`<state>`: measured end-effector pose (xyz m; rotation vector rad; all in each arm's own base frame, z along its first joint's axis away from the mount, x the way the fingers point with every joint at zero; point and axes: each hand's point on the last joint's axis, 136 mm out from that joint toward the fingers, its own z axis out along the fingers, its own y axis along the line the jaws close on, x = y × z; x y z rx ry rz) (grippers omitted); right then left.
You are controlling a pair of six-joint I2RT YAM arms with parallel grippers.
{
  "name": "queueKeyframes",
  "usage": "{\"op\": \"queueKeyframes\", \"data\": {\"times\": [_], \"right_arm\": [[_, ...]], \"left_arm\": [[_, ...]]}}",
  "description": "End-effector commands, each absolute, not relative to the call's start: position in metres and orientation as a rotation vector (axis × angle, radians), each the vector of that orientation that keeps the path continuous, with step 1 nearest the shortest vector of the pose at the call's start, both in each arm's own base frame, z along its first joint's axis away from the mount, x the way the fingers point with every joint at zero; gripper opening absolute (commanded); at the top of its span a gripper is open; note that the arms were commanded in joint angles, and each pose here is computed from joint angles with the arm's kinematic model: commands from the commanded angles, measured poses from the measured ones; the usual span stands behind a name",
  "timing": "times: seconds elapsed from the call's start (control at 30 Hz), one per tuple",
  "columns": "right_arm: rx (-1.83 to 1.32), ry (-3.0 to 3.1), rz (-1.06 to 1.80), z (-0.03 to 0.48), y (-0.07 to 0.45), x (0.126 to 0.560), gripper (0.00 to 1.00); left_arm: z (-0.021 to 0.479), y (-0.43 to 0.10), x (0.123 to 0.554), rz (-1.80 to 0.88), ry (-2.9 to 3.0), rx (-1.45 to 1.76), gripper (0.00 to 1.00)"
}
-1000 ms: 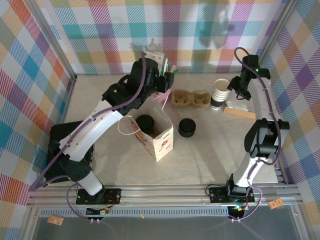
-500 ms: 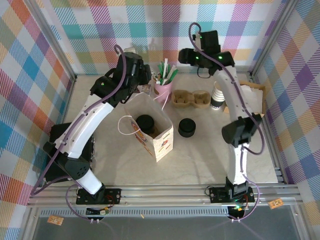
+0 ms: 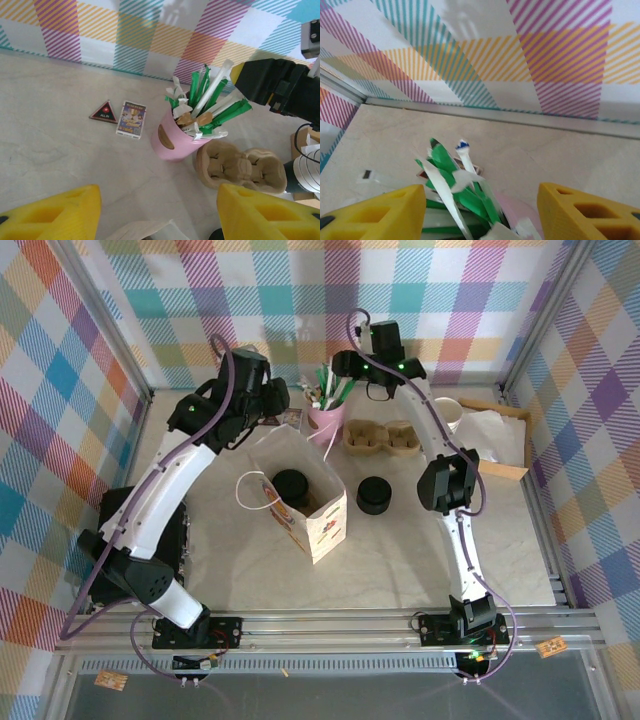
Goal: Pack the takeout coffee
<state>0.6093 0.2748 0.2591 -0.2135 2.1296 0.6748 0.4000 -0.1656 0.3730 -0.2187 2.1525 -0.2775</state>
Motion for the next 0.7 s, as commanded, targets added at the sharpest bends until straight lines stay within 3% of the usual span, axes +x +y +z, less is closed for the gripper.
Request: {"op": "queueKeyframes", "data": {"times": [0.0, 0.67], "right_arm": [[-0.287, 1.987, 0.716, 0.293, 0.298, 0.61, 0.6], [-0.363, 1.977, 0.735, 0.266, 0.327, 0.613, 0.32]], "left_arm": [[0.386, -0.154, 0.394, -0.302, 2.131, -0.221, 0.62], [0.375, -0.127, 0.378, -0.284, 2.148, -0.214, 0.63]]}}
